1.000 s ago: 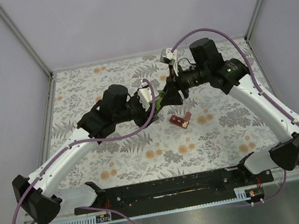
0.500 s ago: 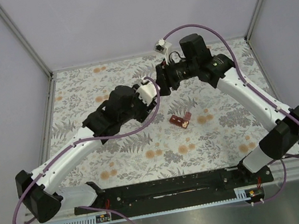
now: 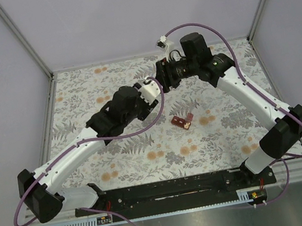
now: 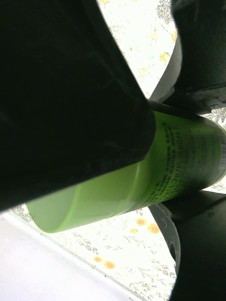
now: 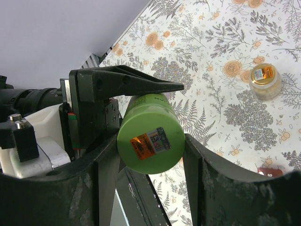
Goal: Sort the pills into containers
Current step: Screw the lid of the pill bottle onto the pill bottle, then place the pill bottle at the center of the board.
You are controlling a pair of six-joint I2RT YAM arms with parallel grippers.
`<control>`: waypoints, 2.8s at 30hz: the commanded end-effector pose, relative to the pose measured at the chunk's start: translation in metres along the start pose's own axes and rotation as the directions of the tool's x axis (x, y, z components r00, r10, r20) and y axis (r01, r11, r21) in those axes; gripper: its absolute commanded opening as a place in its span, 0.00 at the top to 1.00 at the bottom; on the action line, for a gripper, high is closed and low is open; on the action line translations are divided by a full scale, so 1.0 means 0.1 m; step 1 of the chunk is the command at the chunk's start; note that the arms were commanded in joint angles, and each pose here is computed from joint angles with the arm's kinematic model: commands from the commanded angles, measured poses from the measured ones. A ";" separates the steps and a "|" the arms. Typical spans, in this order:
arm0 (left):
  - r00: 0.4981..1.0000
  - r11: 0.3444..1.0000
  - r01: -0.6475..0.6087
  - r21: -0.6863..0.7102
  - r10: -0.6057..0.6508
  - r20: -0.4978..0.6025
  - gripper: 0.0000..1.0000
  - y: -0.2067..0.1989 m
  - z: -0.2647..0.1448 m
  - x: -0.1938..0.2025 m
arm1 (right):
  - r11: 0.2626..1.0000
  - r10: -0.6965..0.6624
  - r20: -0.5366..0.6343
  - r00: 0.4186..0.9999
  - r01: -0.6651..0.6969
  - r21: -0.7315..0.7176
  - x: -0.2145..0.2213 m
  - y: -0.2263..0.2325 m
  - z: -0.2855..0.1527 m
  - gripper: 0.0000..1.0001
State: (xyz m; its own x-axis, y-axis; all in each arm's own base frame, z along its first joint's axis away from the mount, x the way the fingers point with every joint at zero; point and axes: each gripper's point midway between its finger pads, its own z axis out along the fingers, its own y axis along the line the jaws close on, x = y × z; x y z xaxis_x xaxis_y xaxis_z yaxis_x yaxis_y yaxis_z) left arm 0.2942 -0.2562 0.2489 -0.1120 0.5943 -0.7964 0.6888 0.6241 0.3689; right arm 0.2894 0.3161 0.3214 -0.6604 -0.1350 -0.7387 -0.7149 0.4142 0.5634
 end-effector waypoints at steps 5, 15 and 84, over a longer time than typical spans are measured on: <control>0.958 0.996 0.074 -0.039 -0.060 0.282 1.00 0.19 -0.19 -0.74 | 1.000 -0.013 -0.061 0.998 0.013 -0.008 0.13 0.20 -0.13 0.66; 0.954 0.998 0.068 0.011 -0.068 0.291 1.00 0.11 -0.22 -0.78 | 1.000 -0.026 -0.079 0.996 0.027 0.007 0.17 0.16 -0.14 0.16; 0.943 0.896 0.071 0.439 -0.204 0.264 0.09 -0.54 -0.23 -0.61 | 0.953 -0.288 0.063 0.956 0.279 0.117 -0.01 0.18 -0.46 0.99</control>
State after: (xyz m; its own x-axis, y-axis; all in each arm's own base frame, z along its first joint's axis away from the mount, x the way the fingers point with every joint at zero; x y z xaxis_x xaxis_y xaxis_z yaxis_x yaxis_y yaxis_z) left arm 0.2489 -0.3054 0.2681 -0.1002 0.3596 -0.9277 0.9132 0.4035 0.0577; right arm 0.2623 0.2953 0.3258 -0.4790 -0.2130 -0.8516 -0.8392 0.3958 0.3730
